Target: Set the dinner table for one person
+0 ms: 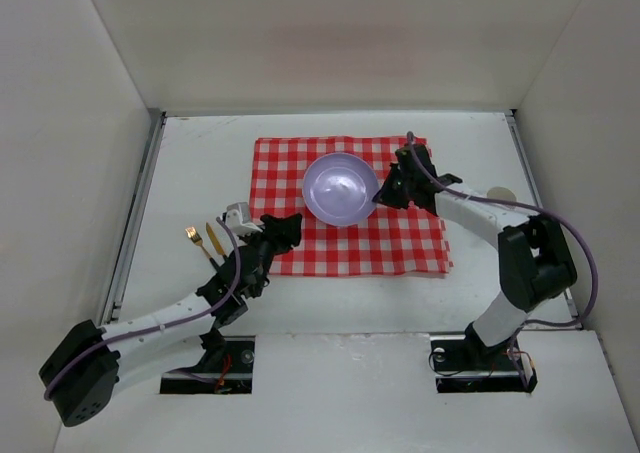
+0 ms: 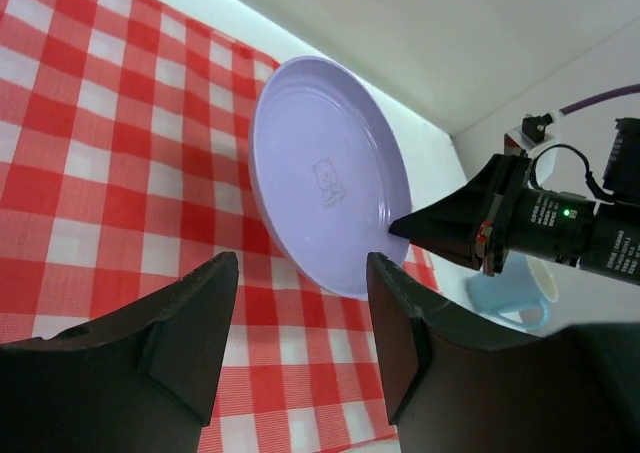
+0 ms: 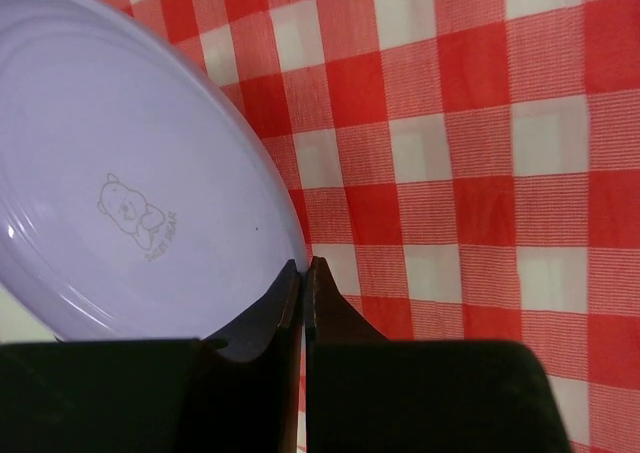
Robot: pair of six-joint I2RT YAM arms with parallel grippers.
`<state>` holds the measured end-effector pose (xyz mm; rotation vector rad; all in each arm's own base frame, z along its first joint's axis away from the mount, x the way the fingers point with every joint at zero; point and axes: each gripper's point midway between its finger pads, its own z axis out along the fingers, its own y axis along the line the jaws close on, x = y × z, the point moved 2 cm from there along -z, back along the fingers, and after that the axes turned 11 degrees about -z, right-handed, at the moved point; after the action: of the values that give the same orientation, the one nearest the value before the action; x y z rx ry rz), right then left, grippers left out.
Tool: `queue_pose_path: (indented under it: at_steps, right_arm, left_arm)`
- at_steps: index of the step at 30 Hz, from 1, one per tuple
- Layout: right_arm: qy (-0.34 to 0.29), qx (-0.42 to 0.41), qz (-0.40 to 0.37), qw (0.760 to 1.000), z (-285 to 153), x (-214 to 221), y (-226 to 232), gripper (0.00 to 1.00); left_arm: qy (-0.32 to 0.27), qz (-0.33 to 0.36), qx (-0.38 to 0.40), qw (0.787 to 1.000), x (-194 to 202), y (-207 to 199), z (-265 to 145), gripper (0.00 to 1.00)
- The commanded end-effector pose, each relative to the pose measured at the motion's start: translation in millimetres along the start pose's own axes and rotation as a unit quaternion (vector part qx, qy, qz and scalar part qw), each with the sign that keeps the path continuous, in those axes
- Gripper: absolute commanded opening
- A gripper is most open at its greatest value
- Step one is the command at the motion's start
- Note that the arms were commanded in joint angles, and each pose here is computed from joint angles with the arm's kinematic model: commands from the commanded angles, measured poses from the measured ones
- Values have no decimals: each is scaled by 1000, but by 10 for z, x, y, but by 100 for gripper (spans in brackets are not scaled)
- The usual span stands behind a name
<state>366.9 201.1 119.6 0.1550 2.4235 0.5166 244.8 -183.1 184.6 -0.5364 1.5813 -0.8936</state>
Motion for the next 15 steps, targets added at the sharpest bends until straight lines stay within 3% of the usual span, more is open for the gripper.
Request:
queue_pose_path:
  at_steps: [1,11,15]
  right_arm:
    - [-6,-9,-7,1000,139,14,79,3]
    - [46,25,-34,998,240,289,-46,7]
    - [41,28,-34,998,220,268,-44,30]
  left_arm:
    - [-8,-3,5,1000,-1,-27,17,52]
    - [-1,3,-5,1000,76,31,61,52]
    - [7,3,1,1000,107,5,55,52]
